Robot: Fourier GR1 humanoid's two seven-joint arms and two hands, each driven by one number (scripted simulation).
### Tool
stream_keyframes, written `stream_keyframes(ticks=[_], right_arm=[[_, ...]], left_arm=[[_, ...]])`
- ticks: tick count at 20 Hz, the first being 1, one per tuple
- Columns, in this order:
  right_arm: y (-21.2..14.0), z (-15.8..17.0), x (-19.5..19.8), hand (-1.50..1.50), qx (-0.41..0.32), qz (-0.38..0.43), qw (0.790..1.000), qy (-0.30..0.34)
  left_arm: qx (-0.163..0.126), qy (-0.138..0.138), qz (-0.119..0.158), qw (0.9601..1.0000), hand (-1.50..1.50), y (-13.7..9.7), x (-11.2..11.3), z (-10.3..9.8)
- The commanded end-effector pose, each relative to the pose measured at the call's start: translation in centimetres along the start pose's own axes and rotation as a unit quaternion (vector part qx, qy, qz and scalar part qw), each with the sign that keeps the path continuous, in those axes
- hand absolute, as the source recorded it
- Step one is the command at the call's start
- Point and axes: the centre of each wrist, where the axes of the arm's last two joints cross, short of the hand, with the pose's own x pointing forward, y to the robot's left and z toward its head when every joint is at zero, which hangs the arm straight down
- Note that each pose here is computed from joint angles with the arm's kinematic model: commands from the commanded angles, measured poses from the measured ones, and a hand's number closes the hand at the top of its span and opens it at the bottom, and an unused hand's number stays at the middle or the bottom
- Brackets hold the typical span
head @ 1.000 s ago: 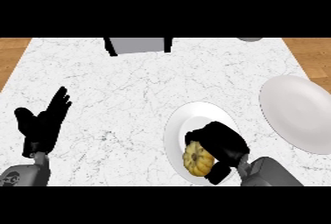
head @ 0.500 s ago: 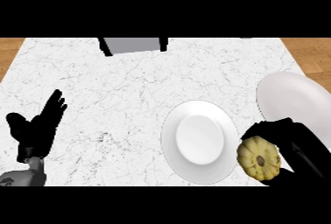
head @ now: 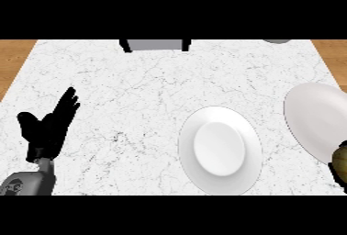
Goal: Pick the squash from the plate and place it in the plate
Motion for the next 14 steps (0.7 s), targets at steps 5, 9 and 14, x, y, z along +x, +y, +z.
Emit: stream_keyframes(ticks=[5,9,14], right_arm=[[-3.3,-0.5,-8.8,1.5,-0.03,0.004,0.998,0.061],[-3.2,0.2,-12.1,1.5,-0.009,0.045,0.997,0.066],[-2.8,-1.5,-14.0,1.5,0.08,0.058,0.99,0.096]], left_arm=[[-0.018,-0.009,-0.007,0.9998,0.0,-1.0,0.5,0.1],[-0.021,-0.012,-0.009,0.9997,0.0,-2.2,0.9,-2.2],[-0.026,-0.014,-0.007,0.9995,0.0,-2.1,-0.3,-0.6]])
